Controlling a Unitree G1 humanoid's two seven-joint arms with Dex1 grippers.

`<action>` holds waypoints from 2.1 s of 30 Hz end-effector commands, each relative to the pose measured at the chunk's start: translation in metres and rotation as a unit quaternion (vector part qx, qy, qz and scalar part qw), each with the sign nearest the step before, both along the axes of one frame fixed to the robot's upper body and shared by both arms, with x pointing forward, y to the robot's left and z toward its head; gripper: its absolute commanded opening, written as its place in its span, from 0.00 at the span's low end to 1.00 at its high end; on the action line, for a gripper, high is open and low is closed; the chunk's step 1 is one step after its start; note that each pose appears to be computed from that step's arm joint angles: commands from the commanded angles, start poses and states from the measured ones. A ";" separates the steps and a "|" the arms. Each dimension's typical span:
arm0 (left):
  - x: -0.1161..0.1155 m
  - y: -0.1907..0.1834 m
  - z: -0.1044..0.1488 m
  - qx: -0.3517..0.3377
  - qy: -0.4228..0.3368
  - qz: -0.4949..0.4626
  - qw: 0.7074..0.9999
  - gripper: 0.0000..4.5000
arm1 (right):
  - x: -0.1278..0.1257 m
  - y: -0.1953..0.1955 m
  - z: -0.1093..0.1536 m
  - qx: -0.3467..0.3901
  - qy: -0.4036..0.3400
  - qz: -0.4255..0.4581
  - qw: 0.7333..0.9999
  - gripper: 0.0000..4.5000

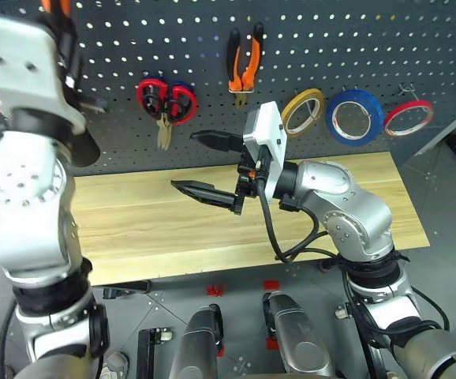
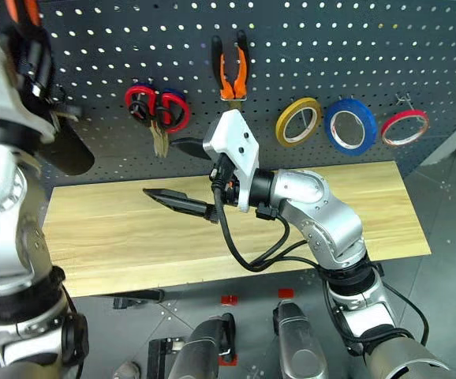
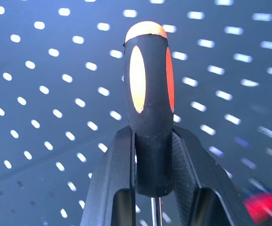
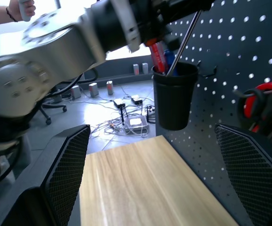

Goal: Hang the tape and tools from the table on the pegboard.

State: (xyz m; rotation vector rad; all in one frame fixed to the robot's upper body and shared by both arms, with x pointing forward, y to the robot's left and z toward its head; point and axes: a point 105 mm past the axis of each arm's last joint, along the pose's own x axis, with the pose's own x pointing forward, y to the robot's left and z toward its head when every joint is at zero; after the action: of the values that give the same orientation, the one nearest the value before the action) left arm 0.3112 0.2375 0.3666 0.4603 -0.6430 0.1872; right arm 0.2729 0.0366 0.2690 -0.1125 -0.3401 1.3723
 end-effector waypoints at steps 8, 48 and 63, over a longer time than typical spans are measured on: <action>-0.015 0.046 0.028 0.011 -0.087 0.083 0.993 0.15 | 0.003 0.015 0.020 -0.024 -0.016 -0.005 1.000 1.00; -0.048 0.017 -0.079 -0.059 0.053 0.057 0.995 0.90 | 0.009 -0.024 -0.006 0.047 -0.002 -0.090 0.995 1.00; -0.045 0.057 -0.206 -0.172 0.258 0.082 0.947 0.90 | 0.082 -0.152 -0.157 -0.075 0.027 -0.507 0.858 1.00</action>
State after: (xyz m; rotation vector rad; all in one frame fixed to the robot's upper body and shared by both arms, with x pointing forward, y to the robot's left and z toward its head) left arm 0.2647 0.2942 0.1535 0.1960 -0.0227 0.3016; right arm 0.3512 -0.0977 0.1107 -0.3370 -0.0692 0.4413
